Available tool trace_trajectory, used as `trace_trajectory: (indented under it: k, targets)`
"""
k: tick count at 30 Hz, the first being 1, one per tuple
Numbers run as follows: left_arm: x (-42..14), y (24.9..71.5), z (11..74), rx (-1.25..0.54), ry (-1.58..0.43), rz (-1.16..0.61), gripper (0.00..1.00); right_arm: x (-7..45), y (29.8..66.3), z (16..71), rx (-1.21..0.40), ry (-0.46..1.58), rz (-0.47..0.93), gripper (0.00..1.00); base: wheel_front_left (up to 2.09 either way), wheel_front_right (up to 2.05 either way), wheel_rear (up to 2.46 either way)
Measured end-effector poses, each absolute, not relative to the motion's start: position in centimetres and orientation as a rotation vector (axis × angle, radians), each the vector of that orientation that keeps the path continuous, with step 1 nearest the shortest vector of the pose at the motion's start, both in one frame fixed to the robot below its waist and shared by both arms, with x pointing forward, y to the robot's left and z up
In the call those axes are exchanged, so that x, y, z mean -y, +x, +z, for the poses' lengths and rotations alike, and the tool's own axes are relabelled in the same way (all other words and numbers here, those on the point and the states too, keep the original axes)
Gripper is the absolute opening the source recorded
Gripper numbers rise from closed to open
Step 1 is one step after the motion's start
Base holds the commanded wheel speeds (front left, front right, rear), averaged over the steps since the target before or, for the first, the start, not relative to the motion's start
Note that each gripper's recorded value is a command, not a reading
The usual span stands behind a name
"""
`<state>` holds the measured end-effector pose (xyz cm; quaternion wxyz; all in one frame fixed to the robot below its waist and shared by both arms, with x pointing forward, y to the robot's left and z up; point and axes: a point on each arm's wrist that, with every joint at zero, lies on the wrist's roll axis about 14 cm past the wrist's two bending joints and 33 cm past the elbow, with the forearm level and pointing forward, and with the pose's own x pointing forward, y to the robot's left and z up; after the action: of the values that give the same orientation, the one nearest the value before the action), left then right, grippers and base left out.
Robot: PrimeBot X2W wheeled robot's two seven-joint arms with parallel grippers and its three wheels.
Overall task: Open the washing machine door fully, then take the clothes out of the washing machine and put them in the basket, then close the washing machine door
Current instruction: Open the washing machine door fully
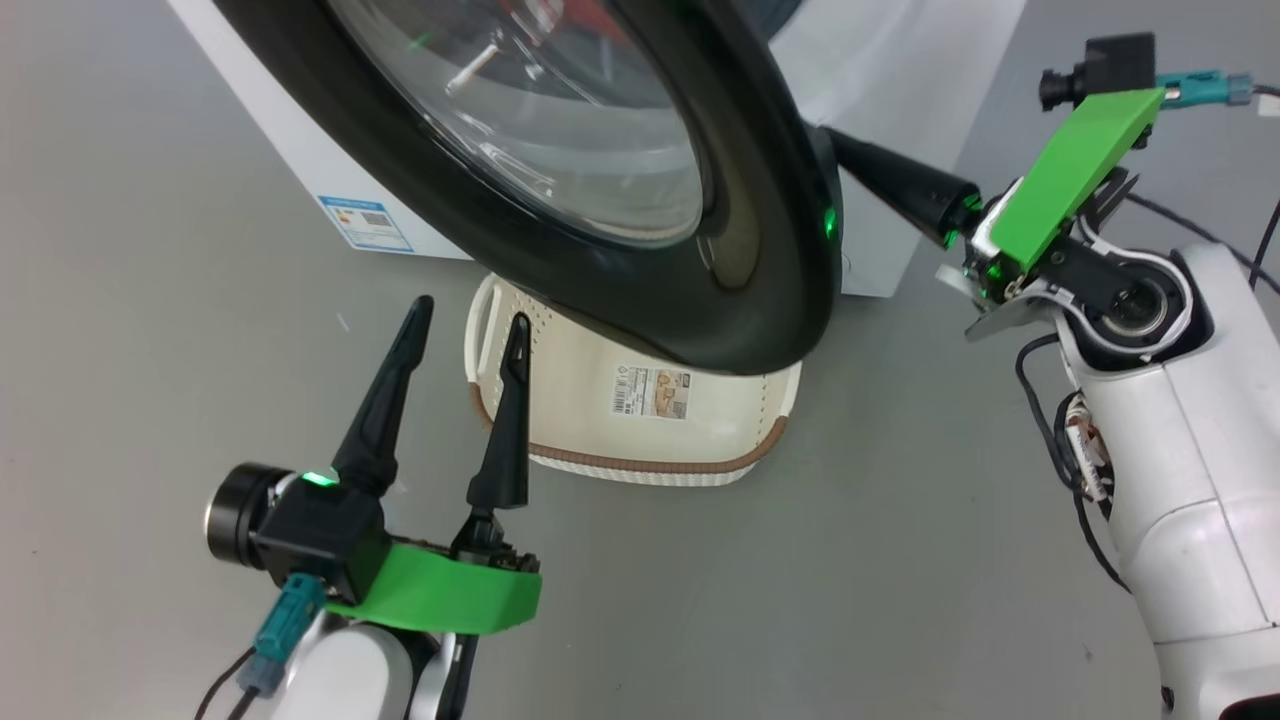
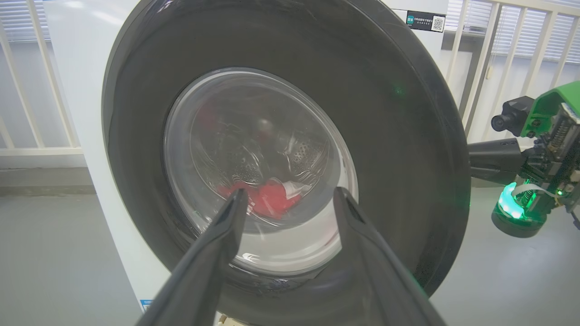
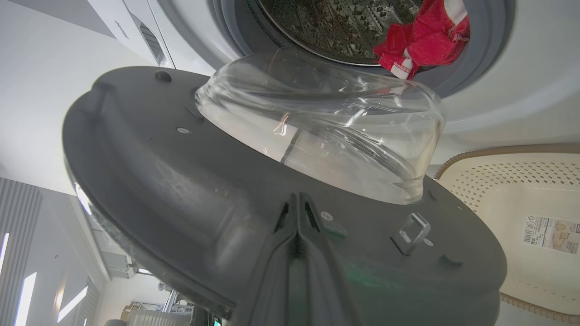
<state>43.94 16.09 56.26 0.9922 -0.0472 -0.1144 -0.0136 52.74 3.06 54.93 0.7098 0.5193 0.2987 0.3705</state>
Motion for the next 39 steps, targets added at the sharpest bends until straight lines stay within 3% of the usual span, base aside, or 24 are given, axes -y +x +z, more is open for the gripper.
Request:
trace_trajectory:
  k: [39]
  targets:
    - [-23.2,36.1,58.2,0.269,-0.093,0.209,1.0,-13.1,41.9,55.0,-0.91,1.04,1.154,0.0,0.0,0.0,0.0]
